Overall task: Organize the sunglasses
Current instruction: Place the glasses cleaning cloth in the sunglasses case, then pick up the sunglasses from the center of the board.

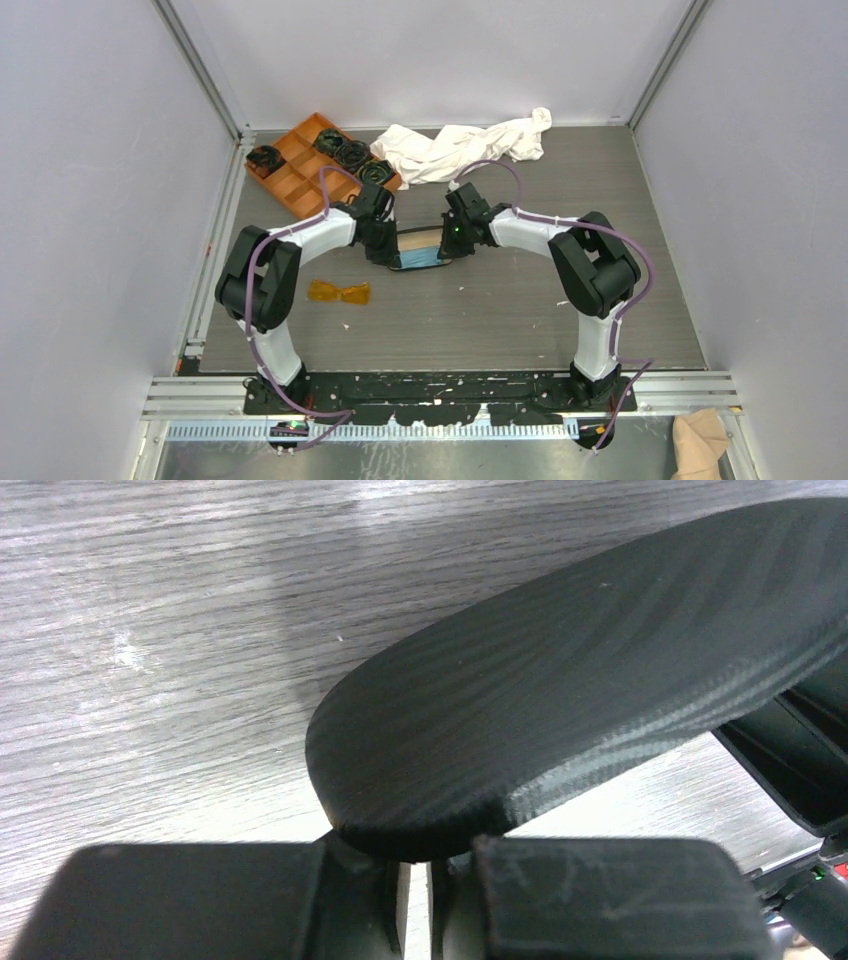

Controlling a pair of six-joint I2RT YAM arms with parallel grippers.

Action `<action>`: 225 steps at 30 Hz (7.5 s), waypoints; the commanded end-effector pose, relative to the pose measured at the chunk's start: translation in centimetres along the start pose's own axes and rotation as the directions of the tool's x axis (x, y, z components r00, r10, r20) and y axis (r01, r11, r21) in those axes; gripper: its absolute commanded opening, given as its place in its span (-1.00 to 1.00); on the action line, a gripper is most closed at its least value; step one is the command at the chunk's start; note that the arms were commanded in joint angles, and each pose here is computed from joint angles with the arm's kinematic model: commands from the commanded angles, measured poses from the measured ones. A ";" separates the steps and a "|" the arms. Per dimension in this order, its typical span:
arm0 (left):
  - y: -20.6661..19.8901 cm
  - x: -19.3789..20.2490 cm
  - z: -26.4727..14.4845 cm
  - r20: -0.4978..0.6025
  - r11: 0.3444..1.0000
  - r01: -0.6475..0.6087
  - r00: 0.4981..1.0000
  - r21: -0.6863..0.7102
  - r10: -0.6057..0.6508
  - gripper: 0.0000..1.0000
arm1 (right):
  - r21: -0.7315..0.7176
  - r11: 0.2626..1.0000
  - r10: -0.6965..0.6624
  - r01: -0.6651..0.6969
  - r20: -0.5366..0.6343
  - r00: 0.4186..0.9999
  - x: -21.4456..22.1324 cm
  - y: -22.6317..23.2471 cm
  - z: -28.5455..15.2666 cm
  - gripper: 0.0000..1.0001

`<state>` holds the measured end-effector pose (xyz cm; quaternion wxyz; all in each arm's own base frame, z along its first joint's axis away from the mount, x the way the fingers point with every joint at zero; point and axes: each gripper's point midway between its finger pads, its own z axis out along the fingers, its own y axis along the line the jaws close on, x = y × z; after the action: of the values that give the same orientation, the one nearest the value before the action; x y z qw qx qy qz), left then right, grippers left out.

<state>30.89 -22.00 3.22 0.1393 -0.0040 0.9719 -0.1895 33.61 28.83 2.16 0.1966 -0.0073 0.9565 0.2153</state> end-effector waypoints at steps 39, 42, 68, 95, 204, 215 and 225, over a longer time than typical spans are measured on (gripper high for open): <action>-0.2 0.9 -1.3 0.054 1.000 0.025 0.998 -0.003 -0.025 -0.13 | 0.168 0.984 -0.073 0.067 0.028 0.997 0.4 -2.9 -1.0 -0.99; -0.1 1.0 -0.8 0.041 0.999 0.031 0.999 -0.007 -0.031 -0.18 | 0.165 0.984 -0.072 0.066 0.032 0.997 0.2 -2.7 -1.3 -0.99; 0.7 1.2 -0.1 0.012 0.999 0.015 1.000 -0.049 -0.014 -0.76 | 0.103 0.994 -0.031 0.018 0.129 0.991 -2.0 -0.2 -5.6 -0.37; 0.7 1.3 0.1 0.001 0.999 0.014 1.000 -0.048 -0.014 -0.75 | 0.188 0.980 -0.074 0.063 0.053 0.996 2.0 -2.1 -2.8 -0.91; 13.6 3.9 -7.5 0.368 0.579 0.756 0.654 -0.306 -0.661 -0.71 | 0.148 0.988 -0.005 -0.035 0.259 0.966 3.1 -3.9 -12.2 -0.37; 11.1 0.4 -10.0 0.247 0.816 0.486 0.871 -0.313 -0.424 -0.99 | 0.148 0.988 0.003 -0.043 0.261 0.965 3.4 -4.1 -12.5 -0.37; 8.3 -0.5 -9.5 0.057 0.964 0.175 0.984 -0.202 -0.167 -0.99 | 0.088 0.993 0.047 -0.073 0.264 0.963 3.2 -2.9 -12.4 -0.37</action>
<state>30.03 -9.84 10.07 0.1837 -0.1808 0.9630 -0.0786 25.58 20.15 8.59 0.2973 0.0457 0.9433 0.1405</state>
